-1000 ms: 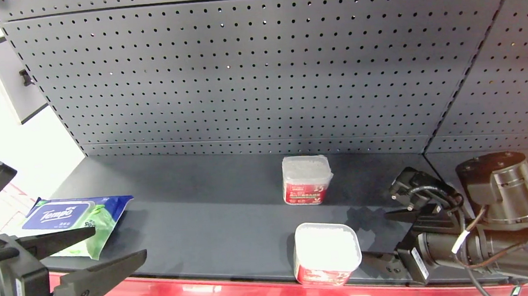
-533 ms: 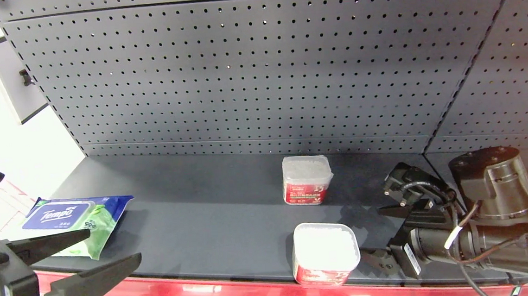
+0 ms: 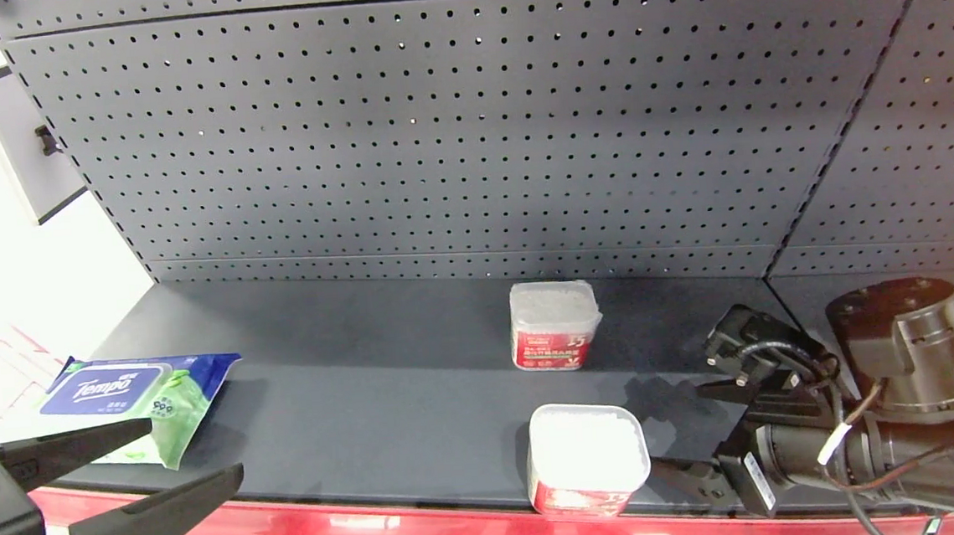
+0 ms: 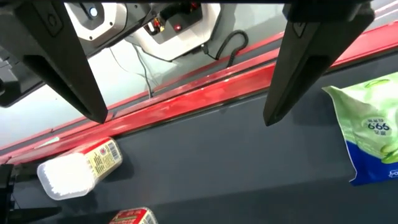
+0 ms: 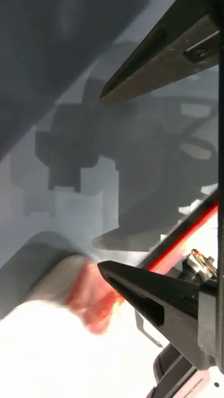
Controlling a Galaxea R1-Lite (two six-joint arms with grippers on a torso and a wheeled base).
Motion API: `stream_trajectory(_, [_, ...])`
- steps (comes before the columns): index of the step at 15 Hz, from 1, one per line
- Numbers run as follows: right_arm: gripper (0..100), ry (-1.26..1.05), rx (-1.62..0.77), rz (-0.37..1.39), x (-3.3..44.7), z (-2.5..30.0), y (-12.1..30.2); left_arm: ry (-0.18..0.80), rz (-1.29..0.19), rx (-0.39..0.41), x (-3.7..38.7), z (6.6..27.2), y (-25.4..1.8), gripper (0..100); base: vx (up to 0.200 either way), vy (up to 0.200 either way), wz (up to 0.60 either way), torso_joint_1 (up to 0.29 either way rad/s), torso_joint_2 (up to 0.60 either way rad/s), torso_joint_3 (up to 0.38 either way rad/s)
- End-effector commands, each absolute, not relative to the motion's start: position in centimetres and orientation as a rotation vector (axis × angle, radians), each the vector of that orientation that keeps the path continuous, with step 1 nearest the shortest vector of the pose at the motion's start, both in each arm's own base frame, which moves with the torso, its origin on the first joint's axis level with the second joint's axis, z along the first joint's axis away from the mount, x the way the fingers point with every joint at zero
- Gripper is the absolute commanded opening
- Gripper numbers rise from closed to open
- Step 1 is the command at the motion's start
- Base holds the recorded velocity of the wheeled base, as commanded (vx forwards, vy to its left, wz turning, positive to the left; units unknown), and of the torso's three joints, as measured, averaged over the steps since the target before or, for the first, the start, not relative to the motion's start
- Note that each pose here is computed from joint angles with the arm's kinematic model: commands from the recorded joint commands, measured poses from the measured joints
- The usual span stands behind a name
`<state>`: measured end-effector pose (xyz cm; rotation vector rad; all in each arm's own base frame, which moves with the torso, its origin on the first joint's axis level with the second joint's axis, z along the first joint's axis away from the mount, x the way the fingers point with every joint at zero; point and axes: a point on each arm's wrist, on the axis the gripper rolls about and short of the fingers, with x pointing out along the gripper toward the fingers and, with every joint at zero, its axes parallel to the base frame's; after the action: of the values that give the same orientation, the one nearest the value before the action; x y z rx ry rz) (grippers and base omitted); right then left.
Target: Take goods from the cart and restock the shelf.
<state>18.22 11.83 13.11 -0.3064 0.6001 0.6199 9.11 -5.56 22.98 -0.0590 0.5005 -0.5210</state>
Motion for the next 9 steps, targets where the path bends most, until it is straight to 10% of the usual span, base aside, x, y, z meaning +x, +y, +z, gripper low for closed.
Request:
stream_trajectory(1, [100, 0.536, -0.288, 0.590, 15.3, 14.0, 9.8, 0.487, -0.522, -0.060, 8.6, 23.0, -5.3, 100, 0.000, 0.000, 0.00, 0.000, 0.00, 0.000])
stream_trajectory(9, [100, 0.396, -0.222, 0.472, 10.7, 14.8, 5.2, 0.436, -0.494, -0.062, 5.1, 20.5, -3.1, 100, 0.000, 0.000, 0.00, 0.000, 0.00, 0.000])
